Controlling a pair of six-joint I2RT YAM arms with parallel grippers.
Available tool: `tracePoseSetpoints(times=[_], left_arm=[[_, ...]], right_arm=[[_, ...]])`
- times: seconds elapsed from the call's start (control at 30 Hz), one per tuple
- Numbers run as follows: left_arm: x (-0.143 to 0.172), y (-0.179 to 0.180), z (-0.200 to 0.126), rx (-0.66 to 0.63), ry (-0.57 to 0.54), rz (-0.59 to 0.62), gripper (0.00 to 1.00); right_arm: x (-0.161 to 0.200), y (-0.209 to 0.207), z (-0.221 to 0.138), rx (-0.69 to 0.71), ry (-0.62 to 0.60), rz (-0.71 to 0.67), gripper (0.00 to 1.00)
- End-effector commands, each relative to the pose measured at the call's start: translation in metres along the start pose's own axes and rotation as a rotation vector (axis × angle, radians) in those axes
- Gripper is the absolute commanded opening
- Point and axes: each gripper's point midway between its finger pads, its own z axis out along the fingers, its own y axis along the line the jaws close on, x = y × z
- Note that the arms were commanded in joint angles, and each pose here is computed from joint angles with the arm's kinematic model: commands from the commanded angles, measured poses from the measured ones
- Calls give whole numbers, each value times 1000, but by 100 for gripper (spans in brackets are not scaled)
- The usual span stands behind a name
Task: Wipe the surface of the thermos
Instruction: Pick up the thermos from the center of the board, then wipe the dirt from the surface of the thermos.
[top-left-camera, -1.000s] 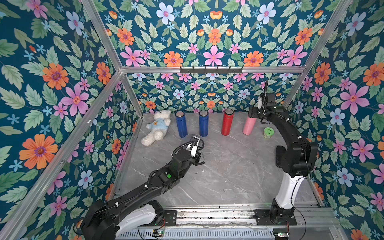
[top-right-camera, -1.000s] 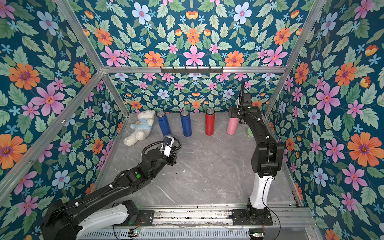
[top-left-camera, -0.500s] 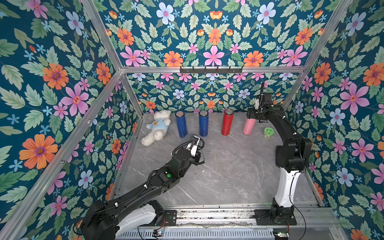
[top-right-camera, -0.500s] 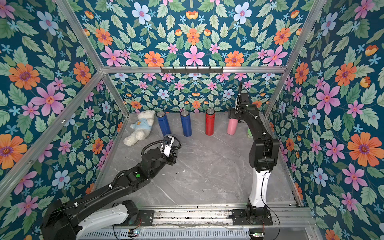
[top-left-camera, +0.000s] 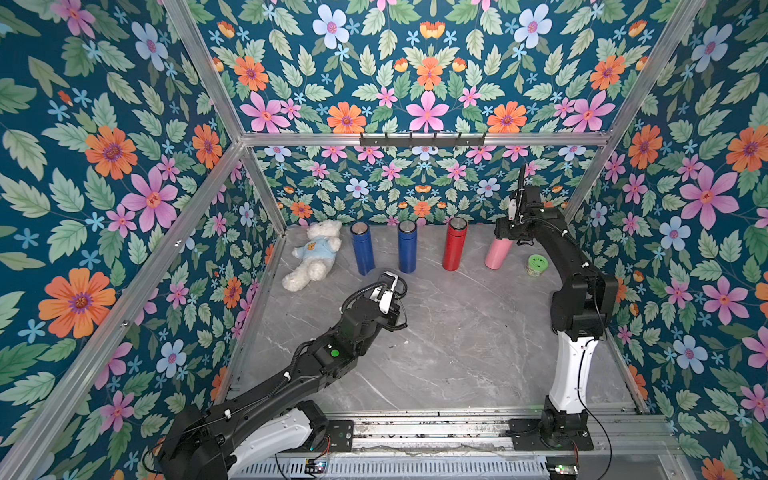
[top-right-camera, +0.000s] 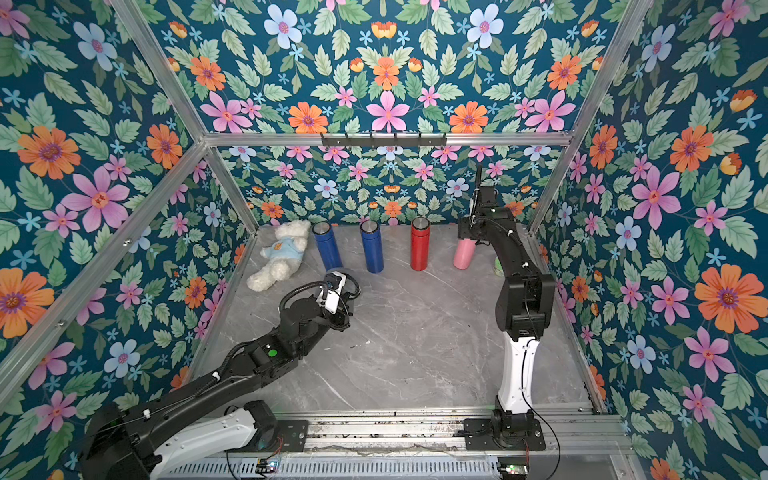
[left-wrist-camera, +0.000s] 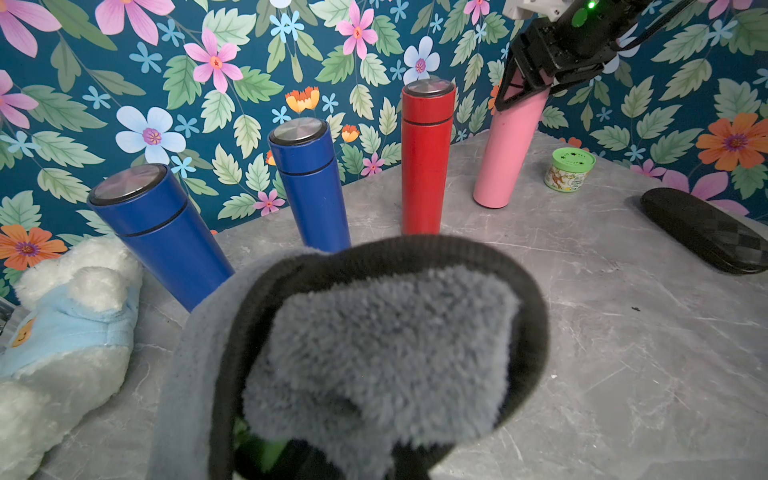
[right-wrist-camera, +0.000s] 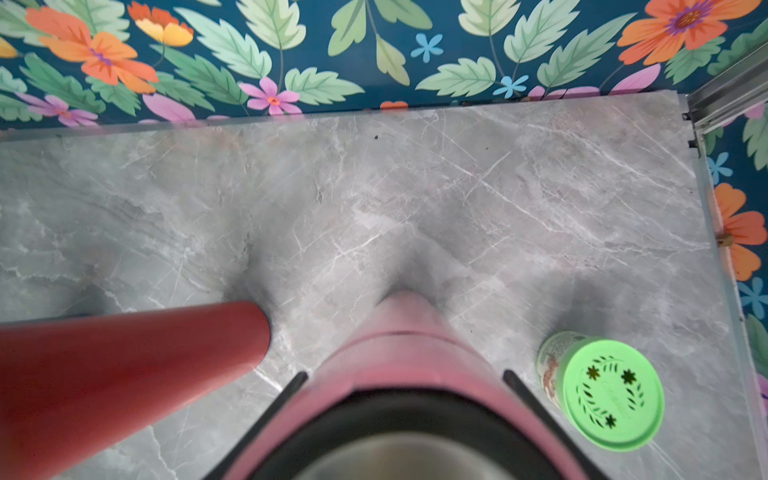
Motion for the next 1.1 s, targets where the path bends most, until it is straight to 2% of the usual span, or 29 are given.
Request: tracePoseSetpoints(times=[0.0,0.1,0.33,0.63,0.83,1.07], left_arm=[[-3,3,-1,-11,-9,-11,0],[-5,1,-2,0,-16,-21,0],[-2,-6,-2,42,7,-87,0],[12,-45,-2,247,102,-190,0],[8,-76,-13,440,102,-277,0],[-11,-89,-32,565,51,-376,0]], right_arm=[[10,8,-14,-48,19,-24,5],[17,13,-33,-84,-10,-36,0],[51,49,-96,-222,-76,-104,0],[135,154,-170,-401,-174,-412,0],[194,204,-194,-474,-147,-629,0],[242,239,-205,-566,-133,-768,0]])
